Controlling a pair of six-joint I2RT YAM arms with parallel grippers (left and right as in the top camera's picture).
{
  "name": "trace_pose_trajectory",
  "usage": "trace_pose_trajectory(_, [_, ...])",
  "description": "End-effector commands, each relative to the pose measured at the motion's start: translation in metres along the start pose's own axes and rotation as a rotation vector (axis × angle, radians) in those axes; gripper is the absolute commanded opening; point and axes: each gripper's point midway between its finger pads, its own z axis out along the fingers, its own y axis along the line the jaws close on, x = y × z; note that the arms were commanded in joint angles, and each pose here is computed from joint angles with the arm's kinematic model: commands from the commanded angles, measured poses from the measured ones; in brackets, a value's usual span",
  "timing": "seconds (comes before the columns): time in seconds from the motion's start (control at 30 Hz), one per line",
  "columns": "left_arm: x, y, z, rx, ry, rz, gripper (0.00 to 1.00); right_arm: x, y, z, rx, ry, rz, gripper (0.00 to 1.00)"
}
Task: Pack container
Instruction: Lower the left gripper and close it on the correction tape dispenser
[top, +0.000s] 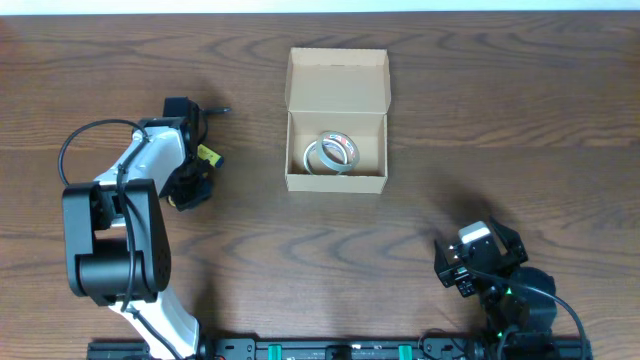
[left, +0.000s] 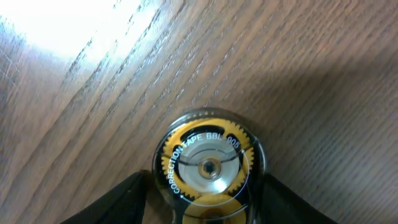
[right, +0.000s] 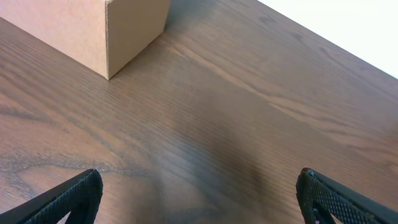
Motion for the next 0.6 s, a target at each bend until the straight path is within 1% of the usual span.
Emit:
trace_pose_trajectory(0.0, [-0.0102,-0.0015,-0.0009,0.012,-0.038,-0.066,0.58,0.0012,-0.0014,0.0001,0.008,0.001,0.015,0.99])
trace_pose_trajectory(0.17, [-0.0113,-0.0020,-0.0005,0.011,-0.037,-0.071,0.52,0.0012,-0.0014,0.0001,0.008,0.001,0.015,0.99])
trace_pose_trajectory(0.3, [-0.0106,-0.0015,-0.0005,0.008,-0.033,-0.071,0.44,0.0012,-0.0014,0.0001,0.008,0.001,0.015,0.99])
trace_pose_trajectory(0.5, [-0.0097,-0.0013,-0.0005,0.006,-0.028,-0.071,0.29,0.0012,-0.0014,0.0001,0.008,0.001,0.015,0.99])
trace_pose_trajectory(0.57, [-0.0096,-0.0015,-0.0006,0.007,-0.027,-0.072,0.27,0.0012,-0.0014,0.0001,0.008,0.001,0.015,0.99])
